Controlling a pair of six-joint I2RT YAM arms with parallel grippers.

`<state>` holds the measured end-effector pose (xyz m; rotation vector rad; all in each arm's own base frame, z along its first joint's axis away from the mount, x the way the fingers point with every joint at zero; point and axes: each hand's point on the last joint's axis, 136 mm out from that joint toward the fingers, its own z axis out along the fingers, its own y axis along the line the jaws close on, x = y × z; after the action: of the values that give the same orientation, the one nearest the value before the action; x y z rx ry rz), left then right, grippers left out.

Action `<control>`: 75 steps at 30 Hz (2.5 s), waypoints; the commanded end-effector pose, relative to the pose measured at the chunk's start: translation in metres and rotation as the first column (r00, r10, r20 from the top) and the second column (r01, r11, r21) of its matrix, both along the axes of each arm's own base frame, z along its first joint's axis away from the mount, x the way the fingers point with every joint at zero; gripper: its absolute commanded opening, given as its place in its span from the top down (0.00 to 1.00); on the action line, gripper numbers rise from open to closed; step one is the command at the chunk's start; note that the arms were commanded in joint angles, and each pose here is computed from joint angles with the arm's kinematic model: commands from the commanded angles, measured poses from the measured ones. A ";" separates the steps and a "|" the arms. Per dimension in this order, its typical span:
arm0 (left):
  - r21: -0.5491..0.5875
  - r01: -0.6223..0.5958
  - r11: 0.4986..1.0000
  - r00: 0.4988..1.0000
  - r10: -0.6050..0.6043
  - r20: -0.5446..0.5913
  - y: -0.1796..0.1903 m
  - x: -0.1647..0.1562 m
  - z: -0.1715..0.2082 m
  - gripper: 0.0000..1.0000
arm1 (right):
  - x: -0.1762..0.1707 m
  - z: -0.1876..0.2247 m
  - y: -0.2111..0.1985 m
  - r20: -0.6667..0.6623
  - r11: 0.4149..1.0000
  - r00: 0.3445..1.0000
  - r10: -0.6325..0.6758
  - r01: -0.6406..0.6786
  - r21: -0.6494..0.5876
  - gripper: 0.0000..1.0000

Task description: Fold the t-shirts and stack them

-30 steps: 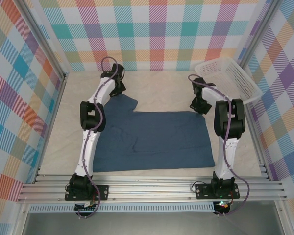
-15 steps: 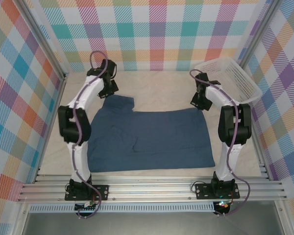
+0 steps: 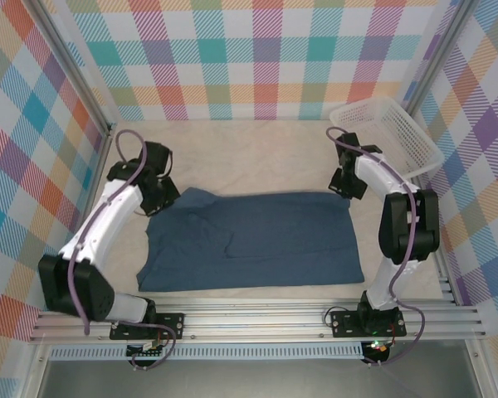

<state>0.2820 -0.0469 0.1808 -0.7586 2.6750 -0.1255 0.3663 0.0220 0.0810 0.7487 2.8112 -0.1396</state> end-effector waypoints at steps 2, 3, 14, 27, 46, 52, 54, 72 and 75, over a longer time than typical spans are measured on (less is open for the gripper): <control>-0.033 -0.017 0.999 0.997 0.015 -0.074 0.001 -0.049 -0.006 1.00 | -0.030 0.001 -0.008 -0.049 0.999 0.999 -0.018 0.016 -0.031 1.00; -0.042 -0.023 0.999 0.996 0.019 -0.082 0.001 -0.058 -0.008 1.00 | -0.034 0.000 -0.010 -0.061 0.999 0.998 -0.021 0.019 -0.035 1.00; -0.056 -0.050 0.997 0.987 0.041 -0.155 0.008 -0.112 -0.039 1.00 | -0.072 -0.011 -0.013 -0.129 0.998 0.990 -0.062 0.057 -0.038 1.00; -0.006 -0.046 0.999 0.989 0.045 -0.143 0.019 -0.127 -0.028 1.00 | -0.094 -0.004 -0.020 -0.145 0.995 0.986 -0.082 0.072 -0.075 1.00; -0.041 -0.015 0.999 0.969 0.005 -0.246 0.001 -0.162 -0.062 1.00 | -0.108 -0.024 -0.019 -0.241 0.992 0.967 -0.085 0.060 -0.108 1.00; -0.002 0.001 1.000 0.958 -0.002 -0.286 0.003 -0.164 -0.080 1.00 | -0.115 -0.033 -0.018 -0.284 0.992 0.955 -0.084 0.052 -0.116 1.00; 0.001 0.006 1.000 0.956 -0.006 -0.292 0.003 -0.165 -0.085 1.00 | -0.116 -0.036 -0.018 -0.303 0.992 0.949 -0.083 0.050 -0.118 1.00; 0.036 0.006 0.999 0.947 0.006 -0.320 0.004 -0.171 -0.091 1.00 | -0.127 -0.036 -0.022 -0.321 0.987 0.941 -0.110 0.064 -0.149 1.00; 0.035 0.001 0.999 0.951 0.010 -0.309 0.004 -0.170 -0.089 0.99 | -0.132 -0.036 -0.025 -0.308 0.983 0.942 -0.135 0.087 -0.164 0.79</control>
<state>0.1165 -0.0468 0.0928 -0.8314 2.9614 0.0056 0.2472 0.0038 0.0376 0.8793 3.0372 -0.4638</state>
